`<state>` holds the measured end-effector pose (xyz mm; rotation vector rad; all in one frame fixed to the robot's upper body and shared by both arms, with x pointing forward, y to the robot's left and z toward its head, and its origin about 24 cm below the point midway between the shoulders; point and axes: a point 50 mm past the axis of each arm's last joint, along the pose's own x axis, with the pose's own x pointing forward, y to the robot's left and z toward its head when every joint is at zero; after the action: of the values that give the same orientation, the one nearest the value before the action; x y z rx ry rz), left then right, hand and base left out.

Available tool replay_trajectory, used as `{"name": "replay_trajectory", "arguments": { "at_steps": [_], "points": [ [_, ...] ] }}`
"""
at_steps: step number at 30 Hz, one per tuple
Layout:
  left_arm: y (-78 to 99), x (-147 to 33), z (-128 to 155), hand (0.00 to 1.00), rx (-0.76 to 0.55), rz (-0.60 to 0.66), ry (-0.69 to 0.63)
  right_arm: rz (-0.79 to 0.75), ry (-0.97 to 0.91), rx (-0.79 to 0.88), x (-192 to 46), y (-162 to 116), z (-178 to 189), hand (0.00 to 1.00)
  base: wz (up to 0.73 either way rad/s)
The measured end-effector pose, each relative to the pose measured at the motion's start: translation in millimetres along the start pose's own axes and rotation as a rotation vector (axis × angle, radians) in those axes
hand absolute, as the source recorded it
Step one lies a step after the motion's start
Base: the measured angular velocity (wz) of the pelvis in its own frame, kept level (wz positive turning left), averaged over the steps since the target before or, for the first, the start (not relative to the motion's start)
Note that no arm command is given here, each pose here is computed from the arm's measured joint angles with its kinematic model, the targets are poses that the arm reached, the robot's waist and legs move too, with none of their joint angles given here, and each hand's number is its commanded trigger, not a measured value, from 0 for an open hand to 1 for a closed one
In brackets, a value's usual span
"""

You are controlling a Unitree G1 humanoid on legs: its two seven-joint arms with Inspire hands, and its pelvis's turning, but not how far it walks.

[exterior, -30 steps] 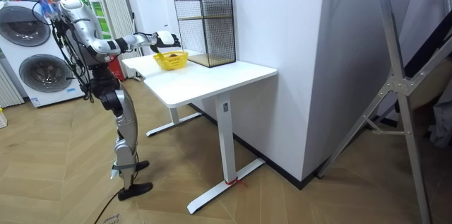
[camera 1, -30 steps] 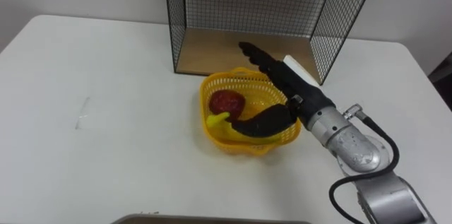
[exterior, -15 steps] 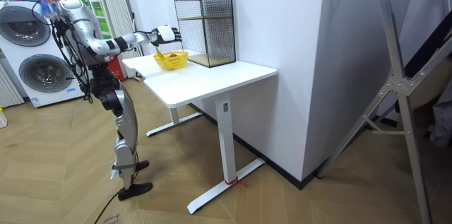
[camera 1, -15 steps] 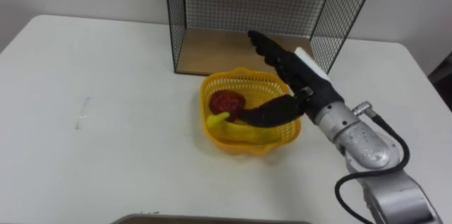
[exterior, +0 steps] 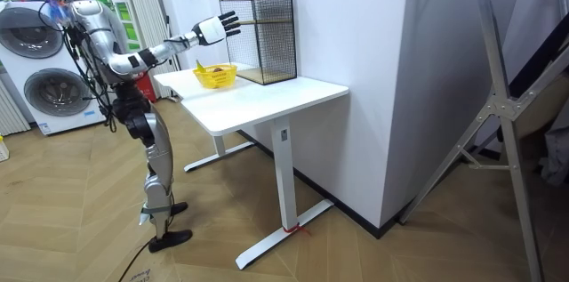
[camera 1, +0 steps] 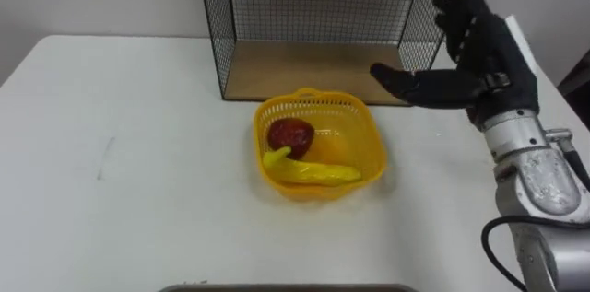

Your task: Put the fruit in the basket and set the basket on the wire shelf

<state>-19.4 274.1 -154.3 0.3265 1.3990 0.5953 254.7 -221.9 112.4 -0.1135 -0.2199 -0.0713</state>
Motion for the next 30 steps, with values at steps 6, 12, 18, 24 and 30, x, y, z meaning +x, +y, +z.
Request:
{"name": "replay_trajectory", "arguments": {
  "at_steps": [6, 12, 18, 24, 30],
  "points": [
    [31.0, 1.1, -21, 0.0, -0.443, 0.265, 0.179, -0.163, 0.056, 0.063, -18, -25, -9, 0.0, -0.01],
    [67.8, -0.7, 1, 0.0, -0.707, 0.558, 0.156, -0.28, 0.095, 0.037, -33, -36, -14, 0.0, 0.01],
    [122.9, -20.5, 61, 0.0, -0.89, 0.83, -0.118, -0.354, 0.118, -0.025, -44, -45, -17, 0.0, 0.0],
    [162.6, -78.1, 134, 0.0, -1.08, 0.977, -0.534, -0.385, 0.139, -0.044, -50, -49, -20, 0.0, -0.01],
    [179.1, -141.7, 173, 0.0, -1.109, 1.059, -0.932, -0.404, 0.163, -0.05, -53, -49, -27, 0.0, 0.05]
  ]
}}
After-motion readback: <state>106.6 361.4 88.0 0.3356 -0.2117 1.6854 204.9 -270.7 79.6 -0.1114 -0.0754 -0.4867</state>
